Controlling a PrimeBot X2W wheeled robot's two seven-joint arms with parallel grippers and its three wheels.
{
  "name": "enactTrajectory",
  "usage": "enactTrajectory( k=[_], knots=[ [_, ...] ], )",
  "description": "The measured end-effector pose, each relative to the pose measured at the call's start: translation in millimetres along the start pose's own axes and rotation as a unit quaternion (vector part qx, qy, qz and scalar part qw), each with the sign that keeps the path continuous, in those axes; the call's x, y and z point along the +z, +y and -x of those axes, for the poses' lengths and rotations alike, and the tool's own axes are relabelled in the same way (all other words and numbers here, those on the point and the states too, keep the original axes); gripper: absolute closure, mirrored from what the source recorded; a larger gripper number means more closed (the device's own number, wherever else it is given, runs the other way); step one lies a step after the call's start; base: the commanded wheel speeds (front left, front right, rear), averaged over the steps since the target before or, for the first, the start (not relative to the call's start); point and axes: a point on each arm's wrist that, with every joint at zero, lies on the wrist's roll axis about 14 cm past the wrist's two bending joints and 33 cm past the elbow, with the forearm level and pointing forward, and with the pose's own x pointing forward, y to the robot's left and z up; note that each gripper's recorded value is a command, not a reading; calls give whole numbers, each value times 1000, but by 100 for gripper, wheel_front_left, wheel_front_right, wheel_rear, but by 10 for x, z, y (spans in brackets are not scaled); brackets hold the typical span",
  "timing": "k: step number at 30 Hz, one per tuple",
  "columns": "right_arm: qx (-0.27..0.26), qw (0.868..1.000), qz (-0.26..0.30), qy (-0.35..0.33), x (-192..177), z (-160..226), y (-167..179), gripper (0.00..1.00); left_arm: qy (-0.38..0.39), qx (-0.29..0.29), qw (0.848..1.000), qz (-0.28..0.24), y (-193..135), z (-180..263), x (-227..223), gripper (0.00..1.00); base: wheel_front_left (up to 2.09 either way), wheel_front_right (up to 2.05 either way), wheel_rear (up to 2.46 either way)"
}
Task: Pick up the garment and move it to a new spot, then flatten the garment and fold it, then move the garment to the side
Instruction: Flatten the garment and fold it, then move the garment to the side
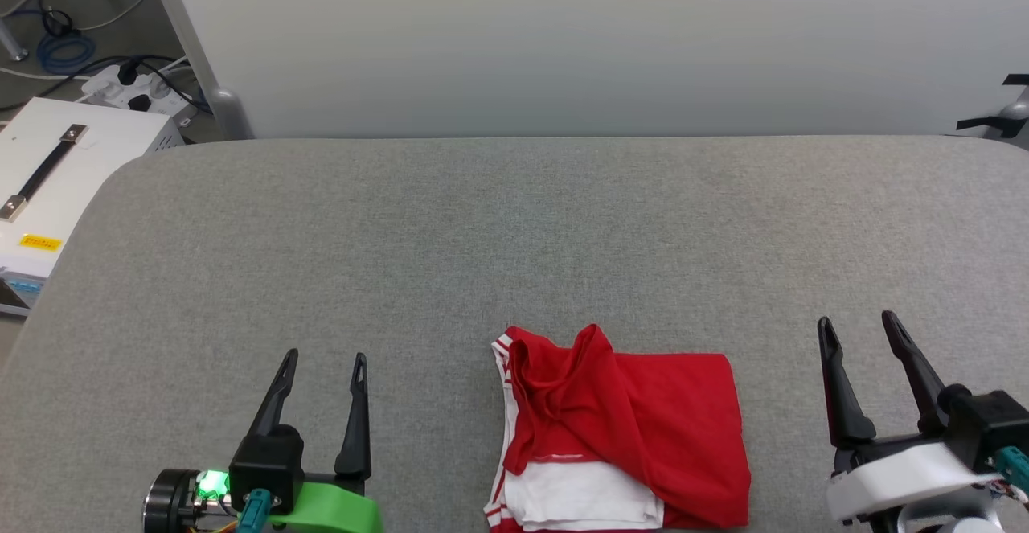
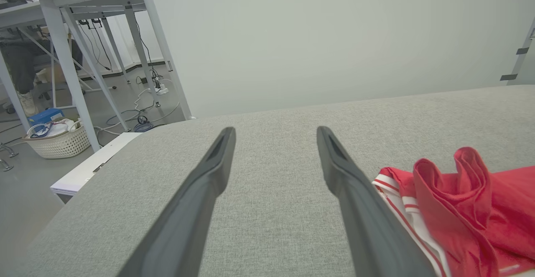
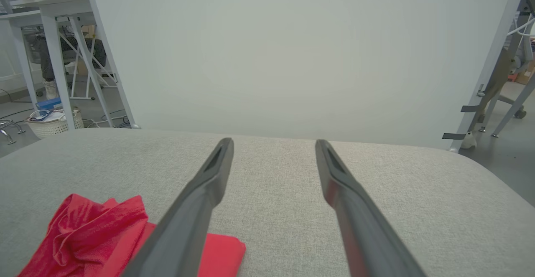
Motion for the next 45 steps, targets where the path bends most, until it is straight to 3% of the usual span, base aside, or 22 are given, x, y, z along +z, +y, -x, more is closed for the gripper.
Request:
enactTrajectory(
  k=[9,21,29,32,34,35,40,45],
  knots=[
    [-14,999,-25,19,-121,269,72,0,-1,11,1000,6,69,113,18,0,0,0,0],
    [-12,1000,-24,16,-100,238,70,0,2,16,1000,11,84,143,3,0,0,0,0],
    [-22,998,-16,-64,418,-166,-234,0,12,18,1000,12,99,154,-58,0,0,0,0],
    [-1,998,-22,-52,533,-378,-238,0,14,21,1000,13,111,140,-74,0,0,0,0],
    [51,999,-6,1,572,-637,-114,0,12,21,1000,13,116,96,-67,0,0,0,0],
    [101,990,-6,94,336,-683,101,0,14,23,1000,11,126,91,-77,0,0,0,0],
    [161,951,-26,263,-166,-496,328,0,17,25,999,10,141,81,-97,0,0,0,0],
    [194,890,-36,411,-613,-179,403,0,18,23,1000,11,131,46,-104,0,0,0,0]
  ],
)
